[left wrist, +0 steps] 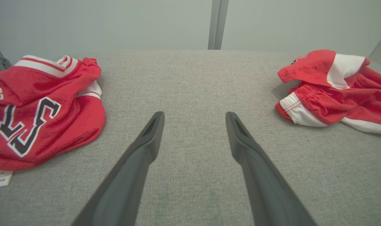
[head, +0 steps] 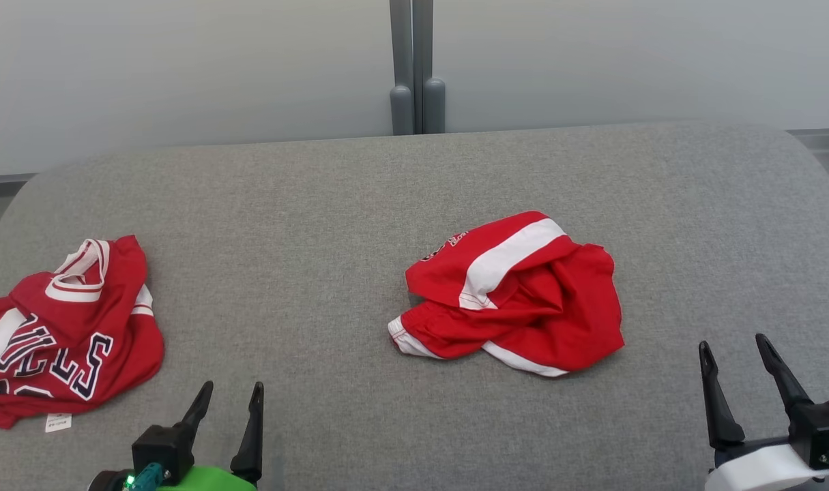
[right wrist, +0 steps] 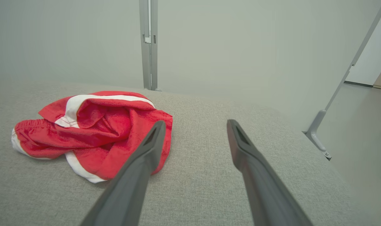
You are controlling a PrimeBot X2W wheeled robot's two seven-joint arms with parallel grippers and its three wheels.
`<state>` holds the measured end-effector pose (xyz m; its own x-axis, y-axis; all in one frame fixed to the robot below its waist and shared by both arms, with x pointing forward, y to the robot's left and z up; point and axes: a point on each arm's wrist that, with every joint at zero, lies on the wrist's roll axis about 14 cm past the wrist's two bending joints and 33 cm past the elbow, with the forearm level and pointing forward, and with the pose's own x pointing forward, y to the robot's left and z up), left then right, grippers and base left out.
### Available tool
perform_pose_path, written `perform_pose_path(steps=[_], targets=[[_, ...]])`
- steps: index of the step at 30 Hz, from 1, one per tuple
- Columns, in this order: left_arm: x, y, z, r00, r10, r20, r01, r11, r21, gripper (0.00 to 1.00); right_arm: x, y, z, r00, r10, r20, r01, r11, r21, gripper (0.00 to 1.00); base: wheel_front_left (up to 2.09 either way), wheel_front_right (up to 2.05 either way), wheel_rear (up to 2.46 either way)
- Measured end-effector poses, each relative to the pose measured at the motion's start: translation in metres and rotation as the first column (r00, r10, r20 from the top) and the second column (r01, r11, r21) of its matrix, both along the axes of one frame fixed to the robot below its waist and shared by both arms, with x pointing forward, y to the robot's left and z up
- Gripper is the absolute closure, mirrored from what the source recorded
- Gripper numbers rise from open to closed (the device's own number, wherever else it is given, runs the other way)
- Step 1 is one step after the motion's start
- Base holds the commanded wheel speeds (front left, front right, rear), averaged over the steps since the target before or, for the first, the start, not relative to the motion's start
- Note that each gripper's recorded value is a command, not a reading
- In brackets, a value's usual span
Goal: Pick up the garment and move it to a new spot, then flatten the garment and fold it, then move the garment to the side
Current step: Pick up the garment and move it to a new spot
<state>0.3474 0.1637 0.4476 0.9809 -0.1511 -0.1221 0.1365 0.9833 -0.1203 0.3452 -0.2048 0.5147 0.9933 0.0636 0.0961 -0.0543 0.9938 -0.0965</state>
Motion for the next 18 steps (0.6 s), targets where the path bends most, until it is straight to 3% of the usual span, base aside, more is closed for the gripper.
perform_pose_path(steps=[8,18], targets=[[-0.017,0.010,-0.010,0.999,0.041,-0.021,-0.042,0.999,-0.022,0.00,-0.010,-0.011,-0.028,0.995,-0.037,-0.088,0.037,0.999,0.002,0.00,0.00,0.00,0.00],[-0.016,0.019,-0.007,0.998,0.069,-0.008,-0.069,0.997,-0.022,0.00,-0.010,-0.012,-0.030,0.995,-0.044,-0.094,0.046,0.999,0.016,0.00,0.00,0.00,0.00]])
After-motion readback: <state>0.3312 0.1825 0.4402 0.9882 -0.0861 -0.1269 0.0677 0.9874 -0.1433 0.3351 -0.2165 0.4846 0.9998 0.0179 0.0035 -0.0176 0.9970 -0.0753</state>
